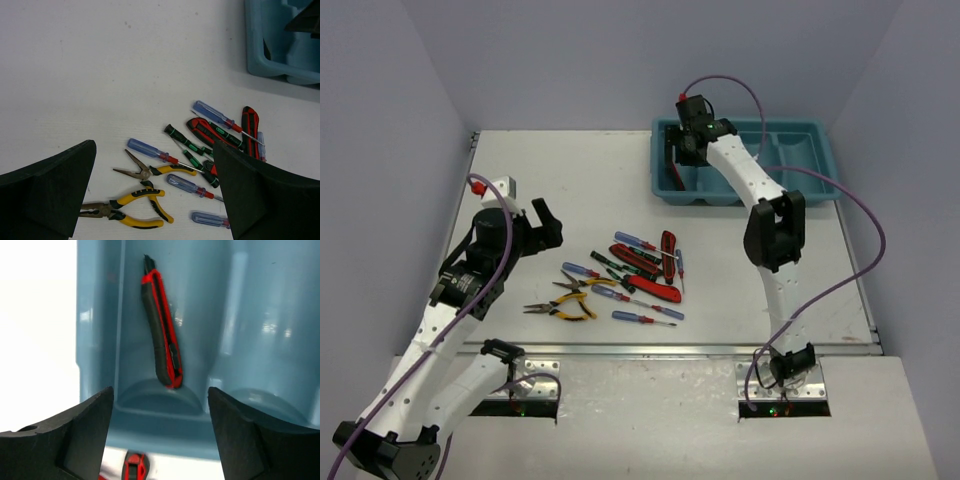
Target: Sort the tools into containers
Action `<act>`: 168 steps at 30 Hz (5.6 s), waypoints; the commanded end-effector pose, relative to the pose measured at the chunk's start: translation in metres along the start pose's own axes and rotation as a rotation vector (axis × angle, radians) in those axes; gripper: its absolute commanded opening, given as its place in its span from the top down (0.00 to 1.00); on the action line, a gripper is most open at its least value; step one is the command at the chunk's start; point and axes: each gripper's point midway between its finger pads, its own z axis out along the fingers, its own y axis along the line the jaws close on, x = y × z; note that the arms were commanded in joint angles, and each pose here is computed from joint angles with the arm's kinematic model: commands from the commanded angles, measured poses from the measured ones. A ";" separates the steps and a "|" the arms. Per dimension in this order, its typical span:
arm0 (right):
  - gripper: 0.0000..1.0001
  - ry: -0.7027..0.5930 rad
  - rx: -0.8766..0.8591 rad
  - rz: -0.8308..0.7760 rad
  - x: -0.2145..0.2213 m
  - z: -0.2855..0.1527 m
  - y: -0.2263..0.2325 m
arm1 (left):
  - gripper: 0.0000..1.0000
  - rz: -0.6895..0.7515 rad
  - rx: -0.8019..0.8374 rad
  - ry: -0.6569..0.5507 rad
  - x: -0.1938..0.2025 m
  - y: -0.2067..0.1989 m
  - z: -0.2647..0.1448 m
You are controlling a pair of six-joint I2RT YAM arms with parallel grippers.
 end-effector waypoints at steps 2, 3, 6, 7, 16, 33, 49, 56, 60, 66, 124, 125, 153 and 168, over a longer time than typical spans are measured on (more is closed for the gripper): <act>0.23 -0.188 -0.069 -0.098 -0.048 -0.103 0.009 | 0.00 -0.002 0.011 -0.035 -0.010 -0.002 0.001; 0.23 -0.149 -0.115 -0.176 -0.027 -0.107 0.021 | 0.00 -0.002 0.010 -0.036 -0.010 -0.002 0.001; 0.24 -0.068 -0.261 -0.409 0.039 -0.122 0.058 | 0.00 -0.001 0.000 -0.037 -0.010 -0.001 0.002; 0.26 -0.042 -0.265 -0.489 0.069 -0.127 0.065 | 0.00 -0.002 -0.002 -0.041 -0.011 0.000 0.001; 0.48 0.042 -0.375 -0.710 0.200 -0.152 0.104 | 0.00 -0.015 -0.014 -0.067 -0.017 0.003 -0.004; 0.54 0.353 -0.317 -0.831 0.302 -0.113 0.098 | 0.00 -0.013 0.006 -0.067 -0.016 0.000 -0.005; 0.68 0.391 -0.271 -0.859 0.323 -0.089 0.091 | 0.00 -0.011 0.014 -0.060 -0.015 -0.002 -0.004; 0.89 0.288 -0.260 -0.853 0.289 -0.116 0.096 | 0.00 -0.011 0.016 -0.060 -0.015 -0.002 -0.004; 0.93 0.230 -0.283 -0.833 0.265 -0.144 0.100 | 0.00 -0.012 0.015 -0.063 -0.016 -0.002 -0.005; 0.95 0.098 -0.300 -0.720 0.209 -0.185 0.103 | 0.00 -0.013 0.014 -0.068 -0.017 -0.002 -0.006; 0.59 0.115 -0.178 -0.139 0.196 -0.106 0.059 | 0.00 -0.014 0.023 -0.074 -0.017 -0.002 -0.008; 0.59 0.130 -0.178 -0.142 0.204 -0.104 0.059 | 0.00 -0.014 0.024 -0.074 -0.018 -0.003 -0.008; 0.55 0.277 -0.061 -0.185 0.255 -0.051 0.054 | 0.00 -0.016 0.024 -0.082 -0.019 -0.002 -0.010; 0.82 0.280 -0.045 -0.190 0.255 -0.056 0.049 | 0.00 -0.017 0.026 -0.084 -0.019 -0.002 -0.011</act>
